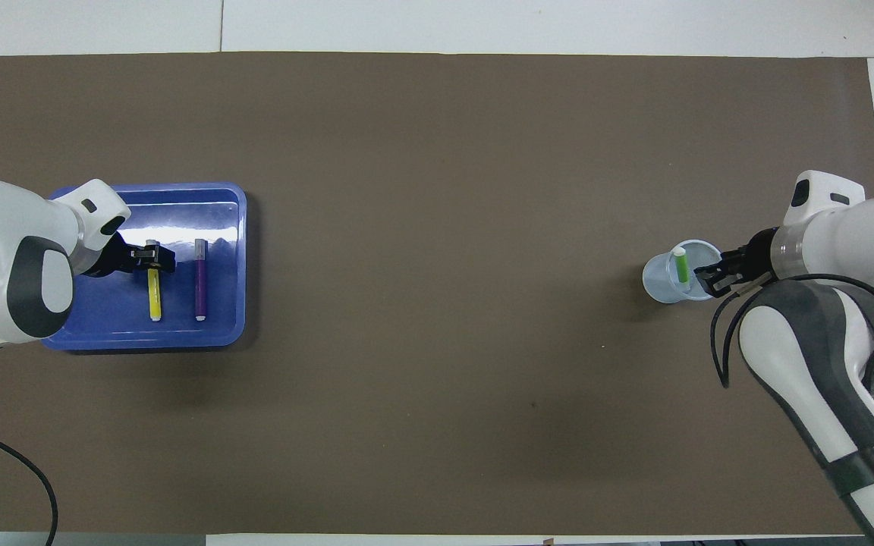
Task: Transfer and insert pens with both arms
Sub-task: 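Insert the green pen into the cup while the left gripper grasps the yellow pen, then lift the yellow pen toward the right gripper while the right gripper approaches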
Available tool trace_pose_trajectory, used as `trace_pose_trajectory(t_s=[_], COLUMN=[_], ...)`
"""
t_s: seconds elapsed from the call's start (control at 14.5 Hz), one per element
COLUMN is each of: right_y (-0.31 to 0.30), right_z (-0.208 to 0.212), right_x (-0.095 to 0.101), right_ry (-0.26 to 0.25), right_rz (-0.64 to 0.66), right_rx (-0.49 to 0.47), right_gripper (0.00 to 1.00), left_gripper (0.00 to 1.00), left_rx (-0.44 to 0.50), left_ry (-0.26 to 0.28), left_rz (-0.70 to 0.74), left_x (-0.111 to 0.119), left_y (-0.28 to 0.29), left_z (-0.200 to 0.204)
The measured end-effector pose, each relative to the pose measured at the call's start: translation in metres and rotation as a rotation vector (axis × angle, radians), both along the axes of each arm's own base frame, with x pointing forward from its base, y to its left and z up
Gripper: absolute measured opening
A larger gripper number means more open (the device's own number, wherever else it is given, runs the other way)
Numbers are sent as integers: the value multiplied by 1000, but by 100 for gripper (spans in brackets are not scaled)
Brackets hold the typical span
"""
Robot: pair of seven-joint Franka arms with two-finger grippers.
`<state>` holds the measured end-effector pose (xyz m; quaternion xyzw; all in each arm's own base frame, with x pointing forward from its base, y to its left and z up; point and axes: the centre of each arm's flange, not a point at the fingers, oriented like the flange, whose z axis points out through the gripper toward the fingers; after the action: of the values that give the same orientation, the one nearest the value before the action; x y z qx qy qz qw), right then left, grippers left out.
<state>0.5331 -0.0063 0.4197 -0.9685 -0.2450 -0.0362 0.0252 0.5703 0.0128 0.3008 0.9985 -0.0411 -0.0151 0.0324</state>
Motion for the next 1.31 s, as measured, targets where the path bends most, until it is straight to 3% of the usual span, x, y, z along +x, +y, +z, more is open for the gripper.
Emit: trace_pose_trajectory(t_s=[0.14, 0.21, 0.34, 0.55, 0.82, 1.03, 1.31], right_y=[4, 9, 20, 45, 108, 148, 169], right_z=[26, 42, 65, 73, 81, 92, 106], right_x=[6, 9, 12, 11, 6, -2, -7], right_ry=[8, 8, 9, 47, 169, 257, 312], right_rz=[-1, -5, -26, -155, -434, -592, -729], right_rx=[24, 53, 140, 316, 471, 550, 633], right_gripper=[78, 93, 100, 100, 100, 100, 100], left_gripper=[59, 41, 18, 17, 17, 17, 17], left_rx=[4, 12, 17, 17, 16, 10, -10], left_ry=[0, -3, -7, -7, 0, 52, 150], left_rz=[-5, -11, -16, -17, -17, 9, 139], left_x=[0, 0, 0, 0, 1, 8, 24], left_y=[0, 1, 1, 0, 0, 0, -16], left_z=[0, 1, 1, 2, 2, 21, 82])
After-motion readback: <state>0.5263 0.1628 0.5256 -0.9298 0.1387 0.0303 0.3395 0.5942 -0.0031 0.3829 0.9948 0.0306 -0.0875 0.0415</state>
